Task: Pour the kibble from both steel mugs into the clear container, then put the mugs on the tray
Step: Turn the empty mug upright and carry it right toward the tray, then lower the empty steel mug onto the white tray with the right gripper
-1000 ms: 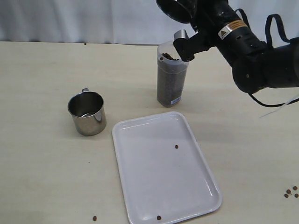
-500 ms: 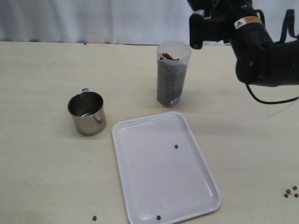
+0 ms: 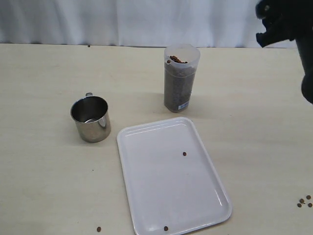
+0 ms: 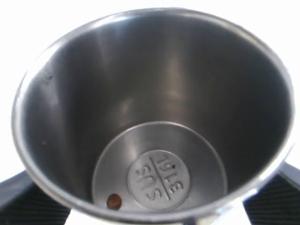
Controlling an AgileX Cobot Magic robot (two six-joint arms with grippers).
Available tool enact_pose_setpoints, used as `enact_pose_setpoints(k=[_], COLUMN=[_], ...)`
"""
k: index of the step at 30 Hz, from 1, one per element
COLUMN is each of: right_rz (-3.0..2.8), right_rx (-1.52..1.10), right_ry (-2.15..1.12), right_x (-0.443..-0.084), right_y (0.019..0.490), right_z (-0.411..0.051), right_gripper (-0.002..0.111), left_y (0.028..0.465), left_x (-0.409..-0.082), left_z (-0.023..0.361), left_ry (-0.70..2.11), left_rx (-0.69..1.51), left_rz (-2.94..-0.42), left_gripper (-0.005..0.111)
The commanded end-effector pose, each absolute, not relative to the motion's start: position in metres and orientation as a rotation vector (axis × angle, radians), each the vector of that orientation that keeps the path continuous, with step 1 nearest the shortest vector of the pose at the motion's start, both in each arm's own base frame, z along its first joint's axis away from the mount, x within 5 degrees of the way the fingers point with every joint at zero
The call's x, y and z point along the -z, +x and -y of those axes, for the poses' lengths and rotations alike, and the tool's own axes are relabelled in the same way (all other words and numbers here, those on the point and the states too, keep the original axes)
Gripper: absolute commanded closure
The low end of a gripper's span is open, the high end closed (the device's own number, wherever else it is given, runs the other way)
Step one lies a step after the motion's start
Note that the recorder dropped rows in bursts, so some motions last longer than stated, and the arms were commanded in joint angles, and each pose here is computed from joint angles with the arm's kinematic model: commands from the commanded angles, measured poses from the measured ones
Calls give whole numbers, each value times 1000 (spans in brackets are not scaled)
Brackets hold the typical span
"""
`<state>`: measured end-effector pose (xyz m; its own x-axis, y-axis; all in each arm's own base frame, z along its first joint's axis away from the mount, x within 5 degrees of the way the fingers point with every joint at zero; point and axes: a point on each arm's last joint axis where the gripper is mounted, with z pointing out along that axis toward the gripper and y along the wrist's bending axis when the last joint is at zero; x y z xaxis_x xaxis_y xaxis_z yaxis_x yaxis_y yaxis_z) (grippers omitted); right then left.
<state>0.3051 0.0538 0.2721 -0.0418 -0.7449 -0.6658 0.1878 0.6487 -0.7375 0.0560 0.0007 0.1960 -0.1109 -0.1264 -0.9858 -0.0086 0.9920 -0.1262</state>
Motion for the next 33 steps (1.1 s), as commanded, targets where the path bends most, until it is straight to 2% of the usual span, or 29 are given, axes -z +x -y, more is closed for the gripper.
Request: enact_pose_setpoints(k=[1,11,17,20,30,33], right_rz=[-1475,-1614,-1665,-1700,-1779,-1737], right_rx=[647,83,-86,-266,-489,-559], right_ry=[-401,-437,-613,-800,-1022,-1187], right_x=[-259,-205,-180,-168,-127,-116], right_y=[280,225,198,182,177,185], right_z=[-47,-62,-72,-87,-105,-116], right_gripper=[104,104,104,104,104,104], left_y=[56,56,56,56,56,56], left_x=[-196,-196,-196,-196,-196,-196], left_z=[-1,-1,-1,-1,-1,-1], left_ry=[-106,-106,-106,-106,-106,-106], left_rx=[106,106,106,106,106,106], left_rz=[-1676,-1676,-1676,-1676,-1676,-1676], left_gripper=[107,107,107,107,107,107])
